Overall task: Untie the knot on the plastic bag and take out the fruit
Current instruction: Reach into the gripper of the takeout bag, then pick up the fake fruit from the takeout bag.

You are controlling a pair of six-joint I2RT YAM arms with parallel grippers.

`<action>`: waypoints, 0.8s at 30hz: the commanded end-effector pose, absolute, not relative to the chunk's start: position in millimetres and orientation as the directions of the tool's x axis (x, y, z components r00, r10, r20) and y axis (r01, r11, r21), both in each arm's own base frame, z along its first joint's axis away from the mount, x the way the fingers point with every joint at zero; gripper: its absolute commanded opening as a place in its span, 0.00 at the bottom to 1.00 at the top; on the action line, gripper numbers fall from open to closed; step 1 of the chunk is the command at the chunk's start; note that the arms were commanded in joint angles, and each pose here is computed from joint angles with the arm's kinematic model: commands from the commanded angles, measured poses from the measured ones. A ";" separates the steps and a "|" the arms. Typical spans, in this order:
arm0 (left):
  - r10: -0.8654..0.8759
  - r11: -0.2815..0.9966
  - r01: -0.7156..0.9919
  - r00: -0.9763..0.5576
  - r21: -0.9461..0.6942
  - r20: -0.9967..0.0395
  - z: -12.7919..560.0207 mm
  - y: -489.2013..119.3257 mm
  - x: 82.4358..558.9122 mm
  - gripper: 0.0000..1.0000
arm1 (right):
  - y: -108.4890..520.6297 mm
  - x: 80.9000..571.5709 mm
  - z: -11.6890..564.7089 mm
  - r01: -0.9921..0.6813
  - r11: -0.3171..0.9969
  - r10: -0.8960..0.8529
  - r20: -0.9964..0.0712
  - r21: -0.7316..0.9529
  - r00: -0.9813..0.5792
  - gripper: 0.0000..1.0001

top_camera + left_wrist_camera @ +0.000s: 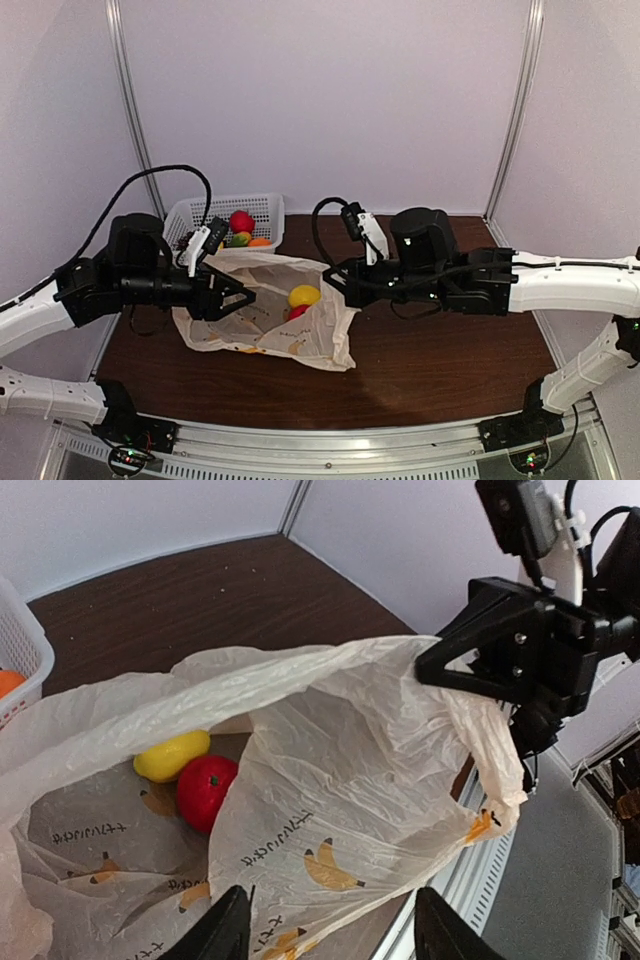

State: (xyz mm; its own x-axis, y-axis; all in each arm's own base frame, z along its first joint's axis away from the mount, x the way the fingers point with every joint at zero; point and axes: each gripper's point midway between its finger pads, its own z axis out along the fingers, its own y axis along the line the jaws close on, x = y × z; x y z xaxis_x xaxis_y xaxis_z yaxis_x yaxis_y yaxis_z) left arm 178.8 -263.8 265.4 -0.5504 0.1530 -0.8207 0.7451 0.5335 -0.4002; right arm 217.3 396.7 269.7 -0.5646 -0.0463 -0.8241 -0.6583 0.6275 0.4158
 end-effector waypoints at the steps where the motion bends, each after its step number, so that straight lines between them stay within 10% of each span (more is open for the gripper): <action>1: 0.218 0.567 0.734 -0.571 -0.374 -0.792 242.4 -278.2 191.8 0.53 | 398.2 222.3 276.4 -0.639 0.637 -0.006 -0.827 0.431 -0.563 0.00; 16: 0.341 0.636 0.707 -0.617 -0.309 -0.709 157.3 -297.0 217.6 0.36 | 394.5 224.5 280.5 -0.623 0.639 0.032 -0.825 0.451 -0.564 0.00; 24: 0.303 0.556 0.774 -0.527 -0.302 -0.794 172.4 -291.7 200.5 0.54 | 387.3 242.1 272.3 -0.550 0.682 0.080 -0.797 0.482 -0.599 0.00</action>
